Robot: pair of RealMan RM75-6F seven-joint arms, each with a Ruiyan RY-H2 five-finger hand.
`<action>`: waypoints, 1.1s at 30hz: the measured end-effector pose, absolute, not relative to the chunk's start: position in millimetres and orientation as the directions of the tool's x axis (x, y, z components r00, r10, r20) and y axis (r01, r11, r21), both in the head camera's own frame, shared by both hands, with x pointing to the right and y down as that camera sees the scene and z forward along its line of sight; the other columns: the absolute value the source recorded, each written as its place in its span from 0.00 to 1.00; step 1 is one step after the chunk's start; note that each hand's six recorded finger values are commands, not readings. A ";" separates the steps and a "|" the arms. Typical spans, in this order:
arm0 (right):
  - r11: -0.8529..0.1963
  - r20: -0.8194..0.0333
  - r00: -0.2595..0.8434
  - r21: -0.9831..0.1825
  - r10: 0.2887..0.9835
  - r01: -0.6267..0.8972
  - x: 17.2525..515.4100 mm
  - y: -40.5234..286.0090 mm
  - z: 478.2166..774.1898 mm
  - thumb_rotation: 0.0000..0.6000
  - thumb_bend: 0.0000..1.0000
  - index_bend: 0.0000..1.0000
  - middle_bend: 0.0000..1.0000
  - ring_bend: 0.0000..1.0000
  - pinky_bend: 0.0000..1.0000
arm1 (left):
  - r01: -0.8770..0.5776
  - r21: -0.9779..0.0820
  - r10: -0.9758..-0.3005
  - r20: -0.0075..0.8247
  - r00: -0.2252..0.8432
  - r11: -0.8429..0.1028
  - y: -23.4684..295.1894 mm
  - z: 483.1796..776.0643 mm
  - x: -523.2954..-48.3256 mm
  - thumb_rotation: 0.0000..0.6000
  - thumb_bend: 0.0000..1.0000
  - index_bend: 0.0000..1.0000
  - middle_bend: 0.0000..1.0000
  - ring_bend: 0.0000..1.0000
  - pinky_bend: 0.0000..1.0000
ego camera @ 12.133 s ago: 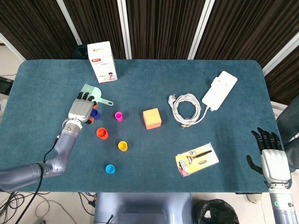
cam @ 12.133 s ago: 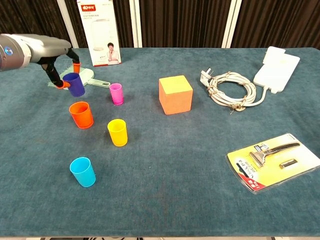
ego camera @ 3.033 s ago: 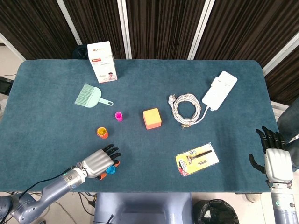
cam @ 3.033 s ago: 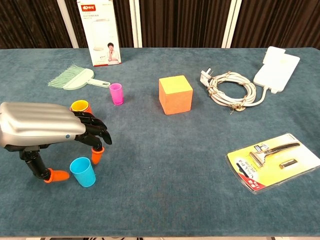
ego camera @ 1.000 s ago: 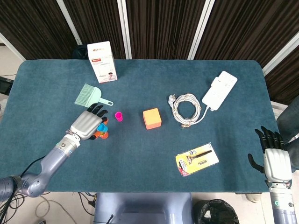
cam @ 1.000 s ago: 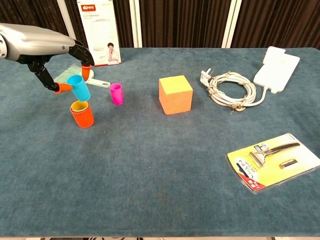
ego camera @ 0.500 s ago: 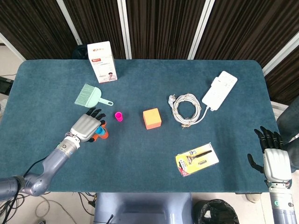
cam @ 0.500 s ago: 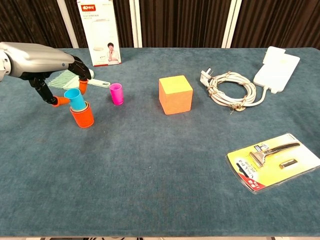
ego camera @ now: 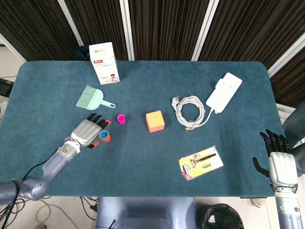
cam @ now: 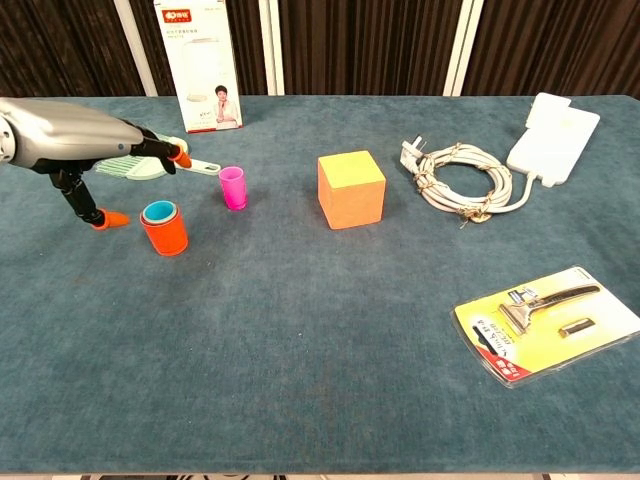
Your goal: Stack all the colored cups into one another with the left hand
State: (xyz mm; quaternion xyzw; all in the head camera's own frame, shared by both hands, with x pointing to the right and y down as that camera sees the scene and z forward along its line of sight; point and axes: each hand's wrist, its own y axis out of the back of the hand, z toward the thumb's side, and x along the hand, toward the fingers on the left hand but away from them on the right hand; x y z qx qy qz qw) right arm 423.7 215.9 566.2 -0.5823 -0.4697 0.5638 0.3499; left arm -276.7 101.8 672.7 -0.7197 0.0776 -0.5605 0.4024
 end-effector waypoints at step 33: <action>-0.334 -0.350 -0.120 -0.933 0.929 0.135 436.8 214.0 579.0 1.00 0.40 0.13 0.07 0.09 0.07 | 0.207 -0.728 -0.650 0.679 0.340 -0.653 45.0 716.2 -207.9 1.00 0.27 0.26 0.12 0.00 0.00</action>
